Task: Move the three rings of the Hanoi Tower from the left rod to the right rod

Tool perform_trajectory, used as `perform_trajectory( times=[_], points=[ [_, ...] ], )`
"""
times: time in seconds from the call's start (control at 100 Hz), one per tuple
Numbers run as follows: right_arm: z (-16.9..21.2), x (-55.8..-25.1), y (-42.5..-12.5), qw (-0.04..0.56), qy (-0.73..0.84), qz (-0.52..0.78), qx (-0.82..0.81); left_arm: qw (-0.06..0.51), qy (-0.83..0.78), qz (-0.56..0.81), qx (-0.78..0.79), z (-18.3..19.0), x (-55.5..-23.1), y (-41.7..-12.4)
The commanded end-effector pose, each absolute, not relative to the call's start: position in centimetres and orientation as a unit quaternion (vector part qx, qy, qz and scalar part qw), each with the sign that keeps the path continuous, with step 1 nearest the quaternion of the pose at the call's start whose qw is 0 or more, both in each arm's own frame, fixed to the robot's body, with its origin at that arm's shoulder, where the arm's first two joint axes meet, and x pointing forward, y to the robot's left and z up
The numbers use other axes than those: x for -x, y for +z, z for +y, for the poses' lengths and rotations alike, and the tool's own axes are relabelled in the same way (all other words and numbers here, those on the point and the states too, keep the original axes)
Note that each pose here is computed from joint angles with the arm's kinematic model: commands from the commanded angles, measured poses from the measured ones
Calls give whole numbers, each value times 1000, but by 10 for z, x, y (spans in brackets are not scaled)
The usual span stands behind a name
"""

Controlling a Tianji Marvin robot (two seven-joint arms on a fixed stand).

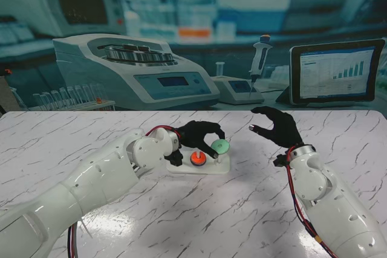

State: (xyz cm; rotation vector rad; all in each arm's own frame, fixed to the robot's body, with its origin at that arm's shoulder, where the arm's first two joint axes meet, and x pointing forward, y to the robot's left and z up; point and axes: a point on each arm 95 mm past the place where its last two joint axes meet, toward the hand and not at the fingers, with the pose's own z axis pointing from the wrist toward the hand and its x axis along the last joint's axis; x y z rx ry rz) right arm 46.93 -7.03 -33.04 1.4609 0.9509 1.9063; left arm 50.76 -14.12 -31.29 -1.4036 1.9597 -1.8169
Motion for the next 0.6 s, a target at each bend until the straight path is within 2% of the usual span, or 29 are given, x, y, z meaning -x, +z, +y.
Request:
perform_trajectory(
  times=[0.0, 0.59],
  points=[
    [-65, -467, -333, 270, 711, 352, -545, 58, -601, 652, 459, -146, -506, -313],
    [-65, -467, -333, 270, 712, 349, -546, 66, -589, 667, 451, -146, -509, -316]
  ],
)
